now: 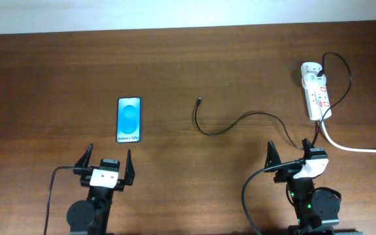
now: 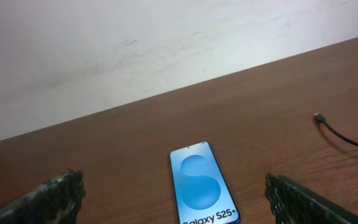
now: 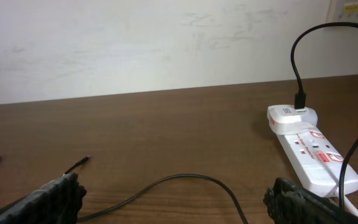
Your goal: Plug charger to phone and switch on socket
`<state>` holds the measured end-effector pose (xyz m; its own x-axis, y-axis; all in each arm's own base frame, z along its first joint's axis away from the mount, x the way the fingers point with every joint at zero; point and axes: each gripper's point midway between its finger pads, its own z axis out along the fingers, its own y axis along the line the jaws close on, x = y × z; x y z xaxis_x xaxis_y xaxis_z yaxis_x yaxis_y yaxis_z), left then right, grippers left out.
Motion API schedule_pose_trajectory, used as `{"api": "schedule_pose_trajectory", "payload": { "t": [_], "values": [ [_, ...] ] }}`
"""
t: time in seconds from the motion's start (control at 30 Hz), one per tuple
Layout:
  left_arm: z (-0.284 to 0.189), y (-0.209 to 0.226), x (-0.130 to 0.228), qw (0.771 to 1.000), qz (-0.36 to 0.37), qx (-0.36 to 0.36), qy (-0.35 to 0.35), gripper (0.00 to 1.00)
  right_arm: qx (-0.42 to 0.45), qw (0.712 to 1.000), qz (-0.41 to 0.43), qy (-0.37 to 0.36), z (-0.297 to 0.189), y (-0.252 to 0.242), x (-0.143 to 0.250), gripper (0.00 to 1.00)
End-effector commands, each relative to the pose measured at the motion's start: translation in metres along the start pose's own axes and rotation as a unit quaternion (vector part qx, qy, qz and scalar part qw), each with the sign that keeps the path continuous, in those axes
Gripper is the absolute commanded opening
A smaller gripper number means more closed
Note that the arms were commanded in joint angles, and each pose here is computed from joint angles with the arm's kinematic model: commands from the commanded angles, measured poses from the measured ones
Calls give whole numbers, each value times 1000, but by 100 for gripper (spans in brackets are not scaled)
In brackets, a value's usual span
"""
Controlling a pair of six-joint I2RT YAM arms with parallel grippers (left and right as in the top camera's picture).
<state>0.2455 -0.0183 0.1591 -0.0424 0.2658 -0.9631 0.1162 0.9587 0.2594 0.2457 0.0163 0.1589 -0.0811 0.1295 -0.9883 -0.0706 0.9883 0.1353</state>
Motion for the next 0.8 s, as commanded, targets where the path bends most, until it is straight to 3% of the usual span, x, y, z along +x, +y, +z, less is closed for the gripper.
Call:
{"api": "schedule_pose_trajectory", "payload": {
  "t": [0.0,0.67,0.77],
  "values": [
    [0,1,2,1000,4,-4,2,99,-4,1000,3,2,0,2,2,98],
    [0,2,1,1000,4,-5,0,99,-4,1000,3,2,0,2,2,98],
    [-1,5,-12,1000,7,-12,-26,99,-4,1000,3,2,0,2,2,98]
  ]
}}
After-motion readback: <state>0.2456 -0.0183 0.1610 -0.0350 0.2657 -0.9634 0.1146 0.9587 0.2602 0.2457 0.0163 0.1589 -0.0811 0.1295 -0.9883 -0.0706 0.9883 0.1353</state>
